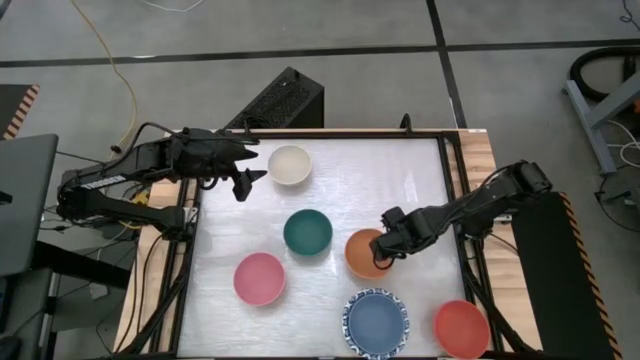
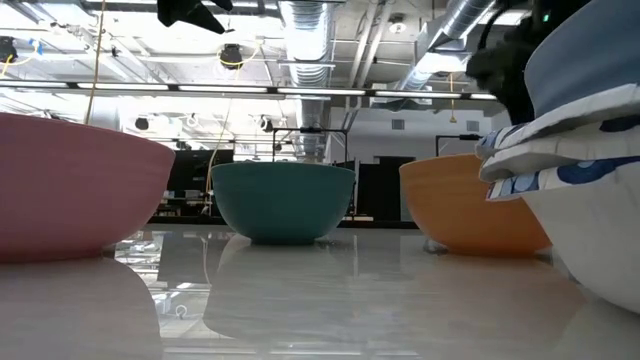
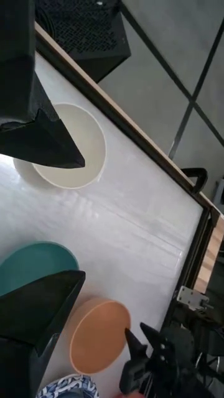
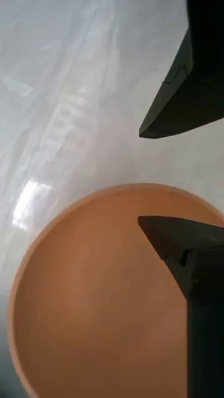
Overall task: Nest bowls inside each other
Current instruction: Stack the light orange bowl onto the blue bowl
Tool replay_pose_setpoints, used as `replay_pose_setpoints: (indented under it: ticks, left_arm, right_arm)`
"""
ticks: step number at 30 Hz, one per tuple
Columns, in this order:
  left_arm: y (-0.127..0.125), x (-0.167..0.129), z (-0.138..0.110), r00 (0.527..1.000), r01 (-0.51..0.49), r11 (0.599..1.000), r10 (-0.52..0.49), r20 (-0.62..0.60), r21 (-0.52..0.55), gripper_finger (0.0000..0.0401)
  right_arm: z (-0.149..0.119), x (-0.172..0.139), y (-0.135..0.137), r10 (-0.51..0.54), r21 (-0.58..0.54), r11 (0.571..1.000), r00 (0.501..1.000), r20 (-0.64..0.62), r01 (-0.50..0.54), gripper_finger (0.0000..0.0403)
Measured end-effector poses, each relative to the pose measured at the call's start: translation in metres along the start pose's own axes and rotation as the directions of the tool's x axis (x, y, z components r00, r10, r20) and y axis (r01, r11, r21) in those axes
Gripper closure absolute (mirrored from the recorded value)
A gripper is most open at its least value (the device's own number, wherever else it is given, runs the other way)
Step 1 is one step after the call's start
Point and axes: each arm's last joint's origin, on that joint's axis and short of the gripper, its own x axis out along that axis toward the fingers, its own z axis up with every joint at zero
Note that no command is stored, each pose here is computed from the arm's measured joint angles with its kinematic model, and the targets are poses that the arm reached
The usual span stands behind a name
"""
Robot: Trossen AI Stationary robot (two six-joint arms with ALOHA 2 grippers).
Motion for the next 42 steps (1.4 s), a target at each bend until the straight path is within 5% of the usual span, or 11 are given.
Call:
replay_pose_setpoints:
  ticks: [8, 19, 30, 37, 42]
  left_arm:
    - [0.004, 0.001, 0.001, 1.0, -0.015, 1.0, 0.015, 0.001, -0.006, 0.0131]
    - [0.013, 0.002, 0.002, 0.998, -0.056, 0.998, 0.056, 0.005, -0.03, 0.0131]
    - [0.017, 0.003, 0.003, 1.0, -0.018, 0.998, 0.018, -0.005, -0.058, 0.0131]
    - [0.021, 0.004, 0.004, 1.0, -0.002, 0.997, 0.001, -0.009, -0.076, 0.0131]
    - [0.023, 0.009, 0.004, 0.999, 0.041, 0.995, -0.044, -0.031, -0.092, 0.0131]
  right_arm:
    - [0.006, 0.021, -0.003, 0.036, 0.014, 0.999, 0.999, -0.031, -0.035, 0.0189]
    - [0.021, 0.023, -0.005, 0.042, -0.022, 0.999, 0.998, -0.044, -0.043, 0.0386]
    - [0.037, 0.013, -0.015, 0.078, 0.039, 0.996, 0.997, -0.021, -0.077, 0.0396]
    - [0.043, -0.026, -0.033, 0.223, 0.098, 0.968, 0.971, 0.084, -0.231, 0.0396]
    - [0.039, -0.065, -0.039, 0.385, 0.082, 0.912, 0.909, 0.159, -0.401, 0.0396]
